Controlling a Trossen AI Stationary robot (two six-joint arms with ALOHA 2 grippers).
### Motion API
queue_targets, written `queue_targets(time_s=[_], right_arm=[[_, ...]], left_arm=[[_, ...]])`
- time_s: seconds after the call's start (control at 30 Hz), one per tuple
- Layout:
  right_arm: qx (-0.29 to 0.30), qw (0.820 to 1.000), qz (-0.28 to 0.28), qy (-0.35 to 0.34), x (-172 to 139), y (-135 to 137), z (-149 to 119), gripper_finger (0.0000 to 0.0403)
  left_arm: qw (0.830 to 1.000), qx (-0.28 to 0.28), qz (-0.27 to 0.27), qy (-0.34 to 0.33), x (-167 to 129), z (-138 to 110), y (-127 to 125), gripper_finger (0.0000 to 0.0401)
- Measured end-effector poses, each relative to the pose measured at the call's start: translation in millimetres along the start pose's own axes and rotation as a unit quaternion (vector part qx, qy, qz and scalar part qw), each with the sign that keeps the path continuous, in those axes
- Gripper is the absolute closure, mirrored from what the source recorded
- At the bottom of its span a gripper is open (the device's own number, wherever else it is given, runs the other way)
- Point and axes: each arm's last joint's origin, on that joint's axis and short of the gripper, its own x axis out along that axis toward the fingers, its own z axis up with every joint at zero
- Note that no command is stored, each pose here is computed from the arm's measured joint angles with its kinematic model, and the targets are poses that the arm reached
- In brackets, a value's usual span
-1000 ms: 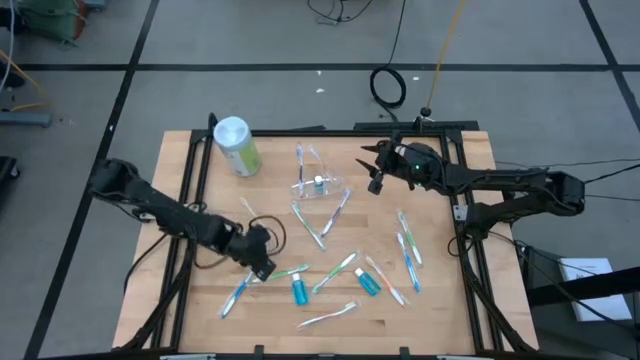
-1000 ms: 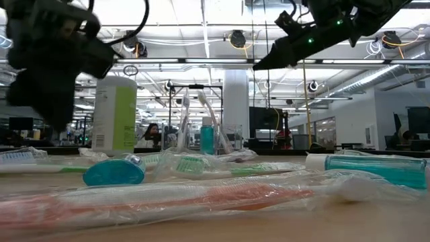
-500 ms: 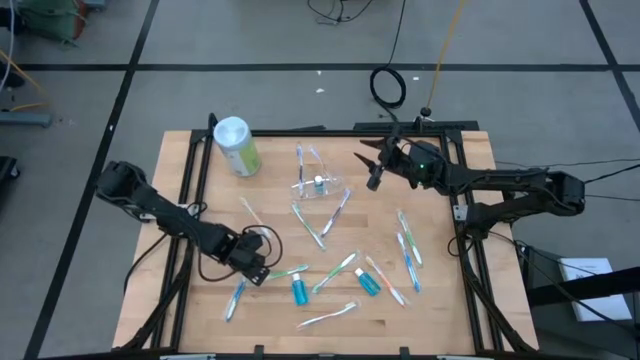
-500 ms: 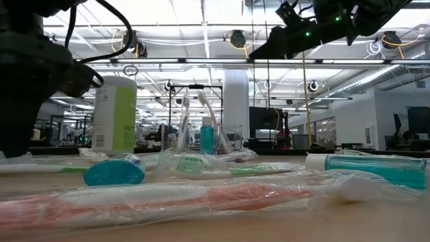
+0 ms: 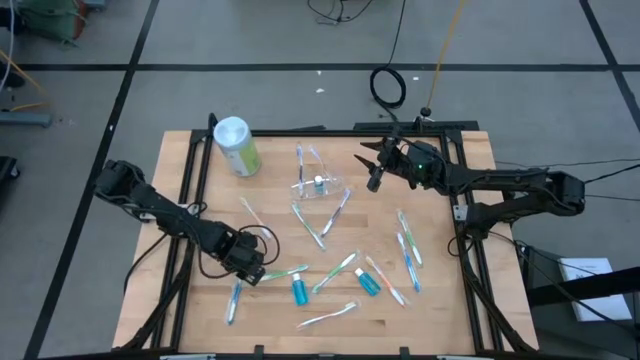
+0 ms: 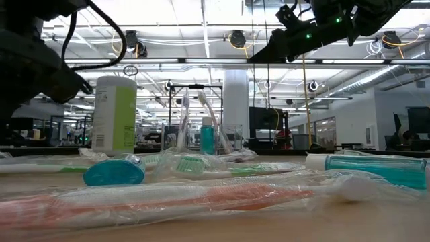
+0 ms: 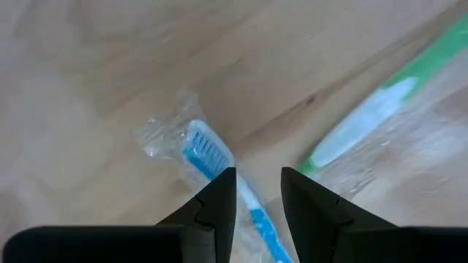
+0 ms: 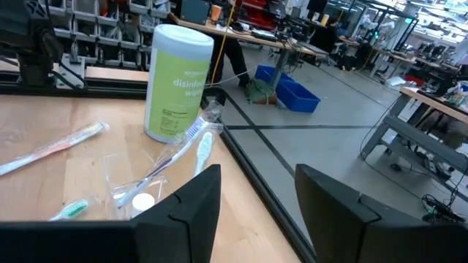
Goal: Pick & Place toothbrushing station
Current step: Put the blue toothbrush into the transparent organizer
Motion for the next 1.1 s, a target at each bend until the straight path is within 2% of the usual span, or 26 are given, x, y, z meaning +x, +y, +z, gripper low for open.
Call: queue_targets(time_s=[0.13, 0.23, 0.33, 0.43, 0.6, 0.67, 0.8, 0.93, 1.1], right_arm=[[0.0, 1.0, 0.0, -0.001, 0.0, 0.0, 0.2, 0.0234], [-0.001, 1.0, 0.0, -0.002, 0.0, -0.1, 0.5, 0.0234], [-0.001, 1.0, -0.001, -0.002, 0.0, -0.1, 0.5, 0.0234], [-0.001, 1.0, -0.001, -0.002, 0.0, -0.1, 0.5, 0.0234], [-0.001, 1.0, -0.001, -0.002, 0.0, -0.1, 0.5, 0.0234], [-0.001, 1.0, -0.001, -0.002, 0.0, -0.1, 0.5, 0.0234], [-0.001, 1.0, 0.0, -0.002, 0.0, -0.1, 0.4, 0.0234], [0.002, 1.0, 0.0, -0.002, 0.0, -0.1, 0.5, 0.0234], [0.012, 1.0, 0.001, -0.003, 0.0, 0.0, 0.5, 0.0234]], left_arm=[[0.999, -0.021, 0.022, 0.035, -0.4, -1.6, 4.8, 0.0288], [0.998, -0.035, 0.038, 0.021, -0.4, -1.4, 7.7, 0.0288], [0.997, -0.063, 0.032, 0.025, -0.4, -1.4, 6.4, 0.0288], [0.996, -0.063, 0.017, 0.064, -0.4, -3.6, 3.6, 0.0288], [0.988, -0.092, 0.025, 0.119, -0.4, -10.2, 3.9, 0.0288], [0.987, -0.112, 0.042, 0.111, 0.1, -12.7, 6.2, 0.0288], [0.984, -0.153, 0.08, 0.039, 3.5, -14.8, 15.1, 0.0288], [0.979, -0.192, 0.068, -0.003, 9.9, -14.7, 17.8, 0.0288], [0.978, -0.203, 0.043, -0.026, 19.4, -13.8, 22.1, 0.0288]])
